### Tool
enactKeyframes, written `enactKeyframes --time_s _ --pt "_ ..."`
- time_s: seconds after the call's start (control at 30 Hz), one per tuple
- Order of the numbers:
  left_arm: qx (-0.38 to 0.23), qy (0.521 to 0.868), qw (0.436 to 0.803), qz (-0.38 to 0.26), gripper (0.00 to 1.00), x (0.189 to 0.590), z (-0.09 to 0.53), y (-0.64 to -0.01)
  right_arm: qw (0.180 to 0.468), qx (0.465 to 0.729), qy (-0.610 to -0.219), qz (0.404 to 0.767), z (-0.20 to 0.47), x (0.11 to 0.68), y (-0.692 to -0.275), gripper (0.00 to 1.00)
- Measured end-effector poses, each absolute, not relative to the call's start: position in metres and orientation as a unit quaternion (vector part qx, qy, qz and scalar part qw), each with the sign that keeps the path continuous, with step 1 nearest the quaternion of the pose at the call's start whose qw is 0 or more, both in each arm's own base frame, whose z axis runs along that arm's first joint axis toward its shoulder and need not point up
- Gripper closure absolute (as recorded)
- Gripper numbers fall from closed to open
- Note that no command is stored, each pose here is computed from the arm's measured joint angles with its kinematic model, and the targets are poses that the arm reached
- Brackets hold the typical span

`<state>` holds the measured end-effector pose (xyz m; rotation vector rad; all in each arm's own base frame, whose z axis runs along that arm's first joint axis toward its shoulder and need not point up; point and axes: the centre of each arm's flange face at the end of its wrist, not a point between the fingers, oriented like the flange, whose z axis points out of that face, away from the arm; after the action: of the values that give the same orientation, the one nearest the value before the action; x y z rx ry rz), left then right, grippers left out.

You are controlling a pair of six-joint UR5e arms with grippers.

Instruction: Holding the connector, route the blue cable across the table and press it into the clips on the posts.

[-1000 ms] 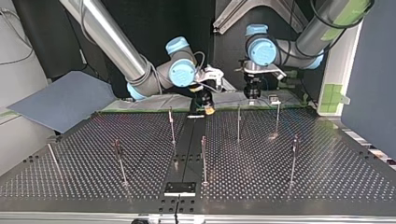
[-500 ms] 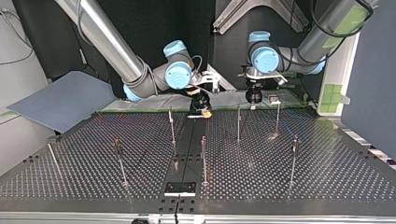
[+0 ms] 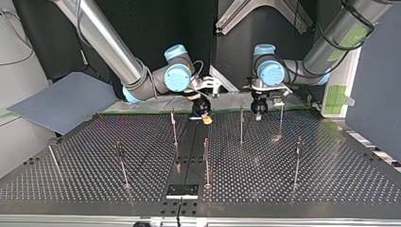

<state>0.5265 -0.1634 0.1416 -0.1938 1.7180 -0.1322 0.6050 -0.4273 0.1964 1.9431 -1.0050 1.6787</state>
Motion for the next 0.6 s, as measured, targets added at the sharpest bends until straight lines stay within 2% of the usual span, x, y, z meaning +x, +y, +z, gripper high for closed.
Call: enactKeyframes --time_s 0.43,0.47,0.5,0.53,0.6 --pt "-0.094 0.742 0.661 -0.06 1.0 0.563 0.158 -0.148 0.189 0.685 -0.363 0.603 0.191 0.595 -0.447 1.0" --pt "-0.094 0.743 0.66 -0.06 0.93 0.563 0.159 -0.147 0.19 0.685 -0.364 0.602 0.19 0.594 -0.448 1.0" --pt "-0.094 0.743 0.66 -0.06 0.93 0.563 0.159 -0.147 0.19 0.685 -0.364 0.602 0.189 0.593 -0.45 1.0" --pt "-0.094 0.744 0.659 -0.059 0.84 0.563 0.159 -0.147 0.19 0.685 -0.365 0.602 0.189 0.592 -0.451 1.0" --pt "-0.094 0.747 0.655 -0.058 0.84 0.562 0.158 -0.147 0.191 0.684 -0.366 0.601 0.189 0.591 -0.453 1.0"
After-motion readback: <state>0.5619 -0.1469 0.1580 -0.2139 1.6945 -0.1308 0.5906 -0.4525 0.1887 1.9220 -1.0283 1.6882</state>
